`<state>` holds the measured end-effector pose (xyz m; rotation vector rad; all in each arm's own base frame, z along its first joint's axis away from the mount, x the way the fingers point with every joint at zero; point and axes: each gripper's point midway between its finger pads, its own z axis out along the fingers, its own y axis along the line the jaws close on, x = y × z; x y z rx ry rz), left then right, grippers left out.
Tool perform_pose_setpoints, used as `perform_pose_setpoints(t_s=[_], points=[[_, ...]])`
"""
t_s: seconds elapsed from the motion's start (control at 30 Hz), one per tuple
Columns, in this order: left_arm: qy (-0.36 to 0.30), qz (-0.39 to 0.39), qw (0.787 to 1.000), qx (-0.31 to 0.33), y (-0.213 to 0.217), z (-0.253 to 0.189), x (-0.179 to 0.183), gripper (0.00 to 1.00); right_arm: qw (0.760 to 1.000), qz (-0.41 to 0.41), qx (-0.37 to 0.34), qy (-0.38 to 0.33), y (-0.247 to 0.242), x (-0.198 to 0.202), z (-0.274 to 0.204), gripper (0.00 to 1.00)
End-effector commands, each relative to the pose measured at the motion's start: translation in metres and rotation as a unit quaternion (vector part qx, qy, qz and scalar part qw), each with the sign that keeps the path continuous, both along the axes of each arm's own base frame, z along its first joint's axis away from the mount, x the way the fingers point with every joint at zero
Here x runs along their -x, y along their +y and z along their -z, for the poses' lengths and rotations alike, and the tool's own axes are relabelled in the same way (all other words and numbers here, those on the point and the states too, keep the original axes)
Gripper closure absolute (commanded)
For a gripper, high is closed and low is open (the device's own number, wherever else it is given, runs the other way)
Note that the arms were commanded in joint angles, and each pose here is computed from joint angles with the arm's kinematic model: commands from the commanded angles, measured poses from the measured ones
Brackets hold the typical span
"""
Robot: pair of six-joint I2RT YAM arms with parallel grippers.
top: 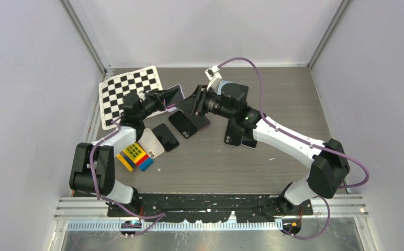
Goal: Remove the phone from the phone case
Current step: Remove the phone case from the phone.
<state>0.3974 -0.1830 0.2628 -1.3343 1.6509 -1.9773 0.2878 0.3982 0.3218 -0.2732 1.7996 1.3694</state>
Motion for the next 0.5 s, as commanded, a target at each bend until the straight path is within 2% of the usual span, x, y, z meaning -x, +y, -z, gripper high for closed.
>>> perform_pose_setpoints(t_s=[0.0, 0.23, 0.47], points=[[-0.032, 0.011, 0.997, 0.066, 0.002, -0.057, 0.010, 1.00, 0.999, 0.041, -0.017, 0.026, -0.010, -0.022, -0.004, 0.61], [-0.111, 0.015, 0.992, 0.051, -0.002, -0.093, 0.015, 1.00, 0.986, 0.069, -0.010, 0.148, -0.010, -0.046, 0.034, 0.59], [-0.145, 0.003, 0.988, 0.047, 0.001, -0.110, 0.017, 1.00, 0.979, 0.081, 0.005, 0.188, -0.007, -0.053, 0.056, 0.59]])
